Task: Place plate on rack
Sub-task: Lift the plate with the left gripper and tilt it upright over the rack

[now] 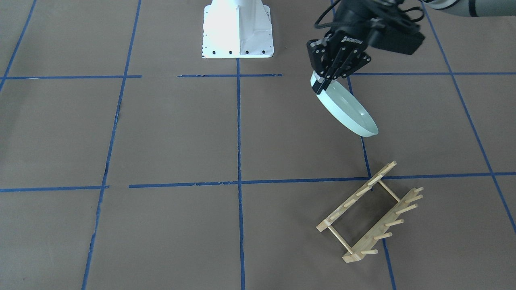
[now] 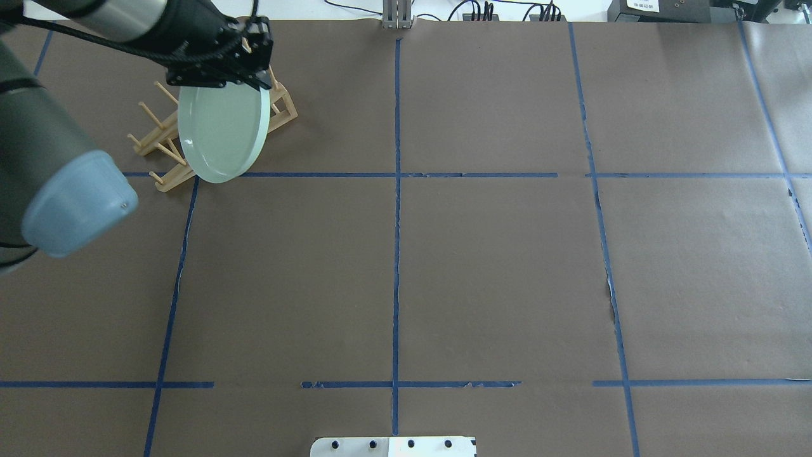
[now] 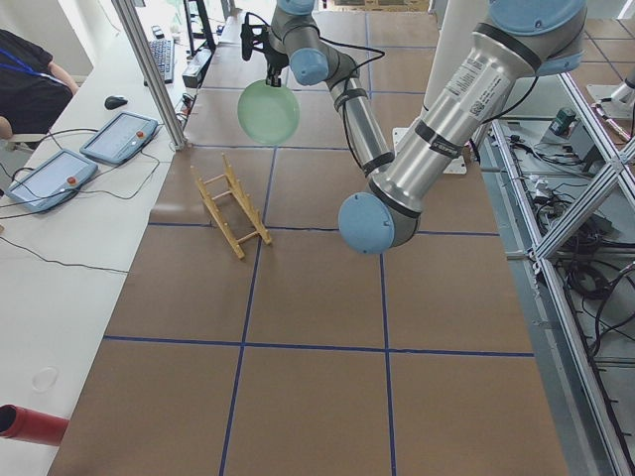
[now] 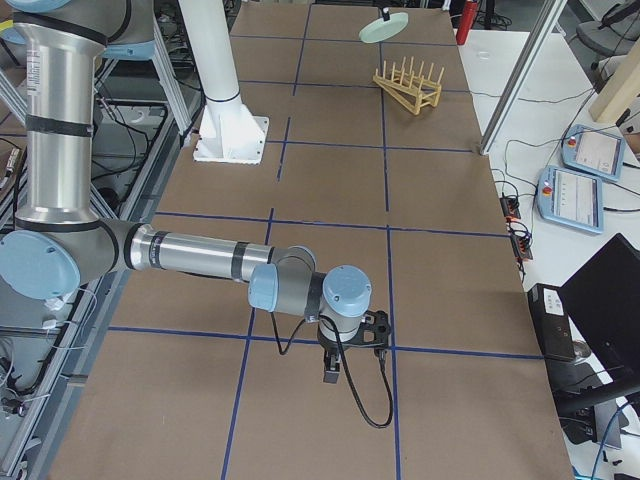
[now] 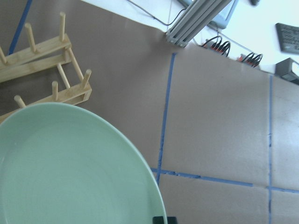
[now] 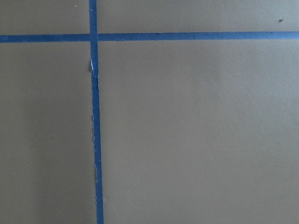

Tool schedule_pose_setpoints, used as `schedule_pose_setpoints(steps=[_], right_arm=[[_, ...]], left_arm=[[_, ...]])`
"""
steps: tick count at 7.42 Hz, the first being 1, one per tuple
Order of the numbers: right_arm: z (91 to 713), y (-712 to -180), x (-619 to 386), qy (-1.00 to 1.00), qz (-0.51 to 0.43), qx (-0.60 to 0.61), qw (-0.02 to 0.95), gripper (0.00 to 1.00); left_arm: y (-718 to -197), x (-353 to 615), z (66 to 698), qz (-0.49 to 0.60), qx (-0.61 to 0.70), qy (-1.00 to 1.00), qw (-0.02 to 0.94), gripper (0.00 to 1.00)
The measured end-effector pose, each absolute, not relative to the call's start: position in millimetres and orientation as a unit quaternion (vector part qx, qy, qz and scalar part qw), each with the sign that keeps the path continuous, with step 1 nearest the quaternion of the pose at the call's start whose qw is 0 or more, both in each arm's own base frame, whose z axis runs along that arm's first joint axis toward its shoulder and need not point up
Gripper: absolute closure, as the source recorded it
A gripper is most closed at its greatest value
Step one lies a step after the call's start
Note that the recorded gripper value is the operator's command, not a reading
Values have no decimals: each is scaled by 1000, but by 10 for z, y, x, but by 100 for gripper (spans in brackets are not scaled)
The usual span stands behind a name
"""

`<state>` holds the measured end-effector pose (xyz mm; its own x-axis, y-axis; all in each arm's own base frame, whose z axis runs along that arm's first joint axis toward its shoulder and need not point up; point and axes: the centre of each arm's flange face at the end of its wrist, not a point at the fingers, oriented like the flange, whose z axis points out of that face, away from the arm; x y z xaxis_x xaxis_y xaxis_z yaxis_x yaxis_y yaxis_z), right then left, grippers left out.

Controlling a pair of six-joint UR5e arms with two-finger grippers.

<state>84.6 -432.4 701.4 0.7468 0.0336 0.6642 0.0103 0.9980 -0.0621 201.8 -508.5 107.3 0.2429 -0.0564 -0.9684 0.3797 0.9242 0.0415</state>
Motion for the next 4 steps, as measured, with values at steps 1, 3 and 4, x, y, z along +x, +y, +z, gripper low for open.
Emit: schedule_pose_setpoints(steps=[1, 3, 4], right_arm=[[7015, -4324, 846, -356, 6, -31, 934, 0], [7014, -4324, 847, -356, 6, -31, 934, 0], [7015, -4324, 846, -356, 6, -31, 934, 0]], left_arm=[[-5131, 1848, 1181, -150, 147, 631, 747, 100], [-5236, 1755, 1435, -169, 148, 695, 683, 100], [-5272, 1747, 1670, -172, 146, 725, 651, 100]])
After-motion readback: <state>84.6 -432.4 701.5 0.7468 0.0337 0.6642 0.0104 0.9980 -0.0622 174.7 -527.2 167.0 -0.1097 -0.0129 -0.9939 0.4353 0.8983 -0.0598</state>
